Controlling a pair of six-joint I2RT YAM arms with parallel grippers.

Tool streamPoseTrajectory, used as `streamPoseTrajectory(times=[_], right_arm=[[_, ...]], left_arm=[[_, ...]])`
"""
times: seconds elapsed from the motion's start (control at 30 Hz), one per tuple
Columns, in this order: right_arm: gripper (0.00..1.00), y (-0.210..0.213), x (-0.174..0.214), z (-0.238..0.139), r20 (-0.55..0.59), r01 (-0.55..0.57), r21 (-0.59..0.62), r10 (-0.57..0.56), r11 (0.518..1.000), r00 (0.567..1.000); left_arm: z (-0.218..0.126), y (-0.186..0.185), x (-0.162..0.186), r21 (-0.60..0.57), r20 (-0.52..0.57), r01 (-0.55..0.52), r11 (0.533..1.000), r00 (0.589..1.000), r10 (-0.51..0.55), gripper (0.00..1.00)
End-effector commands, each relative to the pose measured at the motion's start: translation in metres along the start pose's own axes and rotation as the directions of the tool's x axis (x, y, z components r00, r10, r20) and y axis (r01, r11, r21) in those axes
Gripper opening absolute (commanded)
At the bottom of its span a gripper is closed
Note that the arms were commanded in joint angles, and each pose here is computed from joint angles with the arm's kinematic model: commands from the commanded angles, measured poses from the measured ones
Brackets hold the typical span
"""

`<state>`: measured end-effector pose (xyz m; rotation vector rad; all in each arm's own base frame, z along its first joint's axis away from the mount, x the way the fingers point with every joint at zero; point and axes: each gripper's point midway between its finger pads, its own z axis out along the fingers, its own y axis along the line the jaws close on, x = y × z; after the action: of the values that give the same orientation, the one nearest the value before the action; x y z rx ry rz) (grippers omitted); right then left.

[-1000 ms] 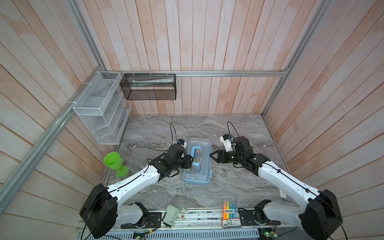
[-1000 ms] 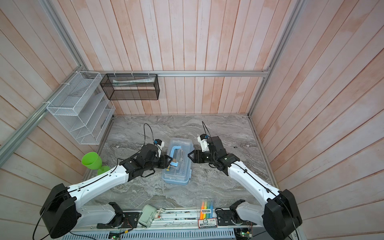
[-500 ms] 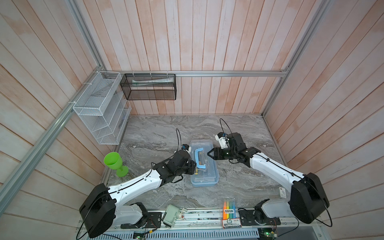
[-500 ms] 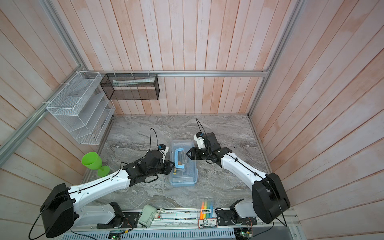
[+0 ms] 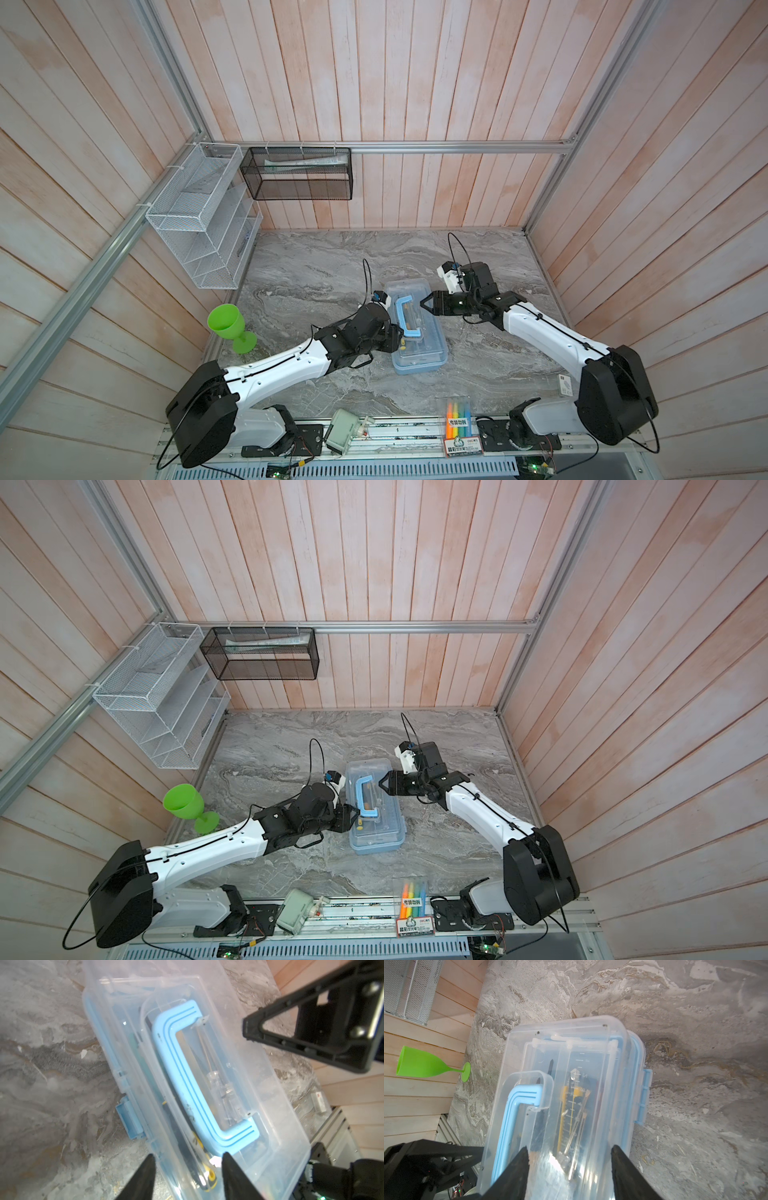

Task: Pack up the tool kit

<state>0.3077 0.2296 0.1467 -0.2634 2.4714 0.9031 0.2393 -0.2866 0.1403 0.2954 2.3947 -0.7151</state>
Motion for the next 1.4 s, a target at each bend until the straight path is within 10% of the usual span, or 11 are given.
streamPoseTrajectory(times=[0.0, 0.27, 1.07, 1.37], right_arm=[[0.60, 0.007, 0.007, 0.003, -0.024, 0.001, -0.045, -0.002, 0.999, 1.000], [0.60, 0.005, 0.006, 0.007, -0.032, 0.008, -0.039, -0.009, 0.999, 0.999], [0.60, 0.018, -0.007, 0.029, -0.058, 0.065, -0.135, -0.073, 0.989, 0.996], [0.60, 0.013, -0.006, 0.025, -0.060, 0.071, -0.109, -0.077, 0.992, 0.995]], left_arm=[[-0.016, 0.028, -0.002, -0.079, 0.029, 0.020, 0.997, 0.999, -0.017, 0.62], [-0.021, 0.080, 0.015, -0.178, 0.016, 0.099, 0.979, 0.995, -0.097, 0.64], [0.012, 0.010, 0.038, -0.008, -0.056, -0.104, 0.995, 0.993, 0.104, 0.62], [0.004, 0.064, 0.051, -0.245, -0.078, -0.102, 0.964, 0.993, 0.085, 0.73]])
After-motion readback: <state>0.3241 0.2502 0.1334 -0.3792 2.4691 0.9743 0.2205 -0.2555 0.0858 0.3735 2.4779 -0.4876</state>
